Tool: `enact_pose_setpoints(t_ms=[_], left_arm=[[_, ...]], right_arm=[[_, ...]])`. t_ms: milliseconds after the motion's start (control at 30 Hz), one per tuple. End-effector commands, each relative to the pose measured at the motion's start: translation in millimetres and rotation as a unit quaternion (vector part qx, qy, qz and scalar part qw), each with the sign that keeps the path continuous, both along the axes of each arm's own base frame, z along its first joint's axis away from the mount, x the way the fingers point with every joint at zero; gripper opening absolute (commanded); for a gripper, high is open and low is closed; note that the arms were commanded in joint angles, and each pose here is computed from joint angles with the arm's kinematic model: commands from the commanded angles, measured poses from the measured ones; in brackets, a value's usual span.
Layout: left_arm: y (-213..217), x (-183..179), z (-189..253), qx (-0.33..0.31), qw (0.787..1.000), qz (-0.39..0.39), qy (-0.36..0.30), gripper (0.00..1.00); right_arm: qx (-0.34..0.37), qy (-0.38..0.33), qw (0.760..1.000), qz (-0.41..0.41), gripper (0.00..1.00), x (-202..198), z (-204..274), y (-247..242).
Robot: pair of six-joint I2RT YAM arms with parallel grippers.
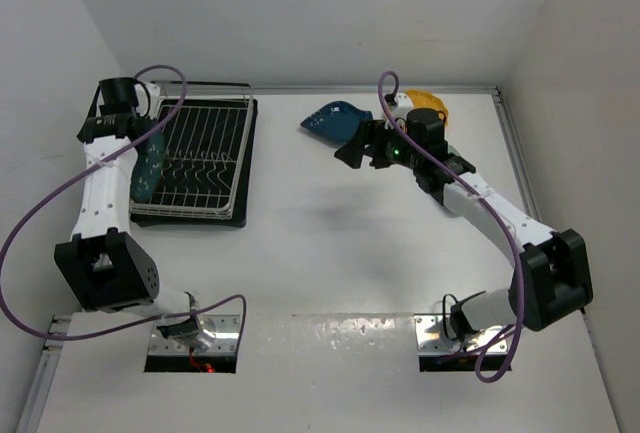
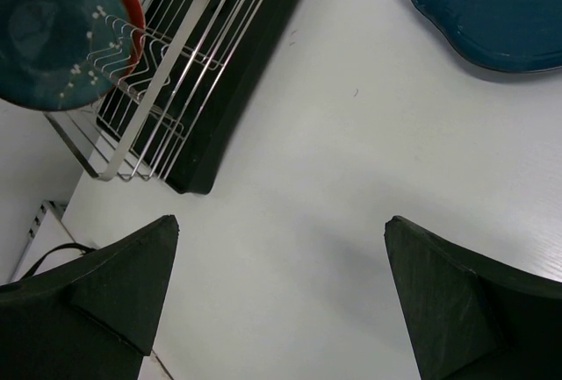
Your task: Load the plates into the dish rack
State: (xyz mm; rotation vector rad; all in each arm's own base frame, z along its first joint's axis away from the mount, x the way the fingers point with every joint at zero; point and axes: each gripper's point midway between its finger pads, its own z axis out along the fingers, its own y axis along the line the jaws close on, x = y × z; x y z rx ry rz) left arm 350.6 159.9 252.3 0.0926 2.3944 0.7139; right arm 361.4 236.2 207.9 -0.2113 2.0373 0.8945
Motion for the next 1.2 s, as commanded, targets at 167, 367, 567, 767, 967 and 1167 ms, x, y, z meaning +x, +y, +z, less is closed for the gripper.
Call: enact_pose_setpoints(t_ms=[167, 367, 567, 767, 967, 1167], left_arm=[[13.7, 10.8, 0.4, -0.049, 0.995, -0.042, -0.074, 0.00], [3.1, 3.2, -16.9, -0.132, 0.987, -0.047, -0.076, 0.00], [10.8, -6.3, -25.4, -0.134, 0.989, -0.015, -0.059, 0.01], [20.9, -8.4, -12.1, -0.113, 0.992, 0.005, -0.058, 0.44], [14.5, 5.0, 29.1, -0.106, 0.990, -0.014, -0.097, 0.63], [8.9, 12.1, 77.1, -0.109, 0.983, -0.012, -0.149, 0.71]], right_arm=[[0.008, -0.035, 0.999, -0.001, 1.00, 3.4, 20.1, -2.7], [0.003, -0.029, 1.000, 0.000, 1.00, 3.6, 16.4, -3.6], [0.008, -0.028, 1.000, 0.005, 1.00, 4.2, 19.0, -0.8], [0.011, -0.028, 0.999, 0.011, 1.00, 6.2, 21.8, 1.2], [0.011, -0.025, 1.000, 0.016, 1.00, 7.0, 21.6, 2.9], [0.005, -0.024, 0.999, 0.021, 1.00, 7.9, 22.4, 4.8]])
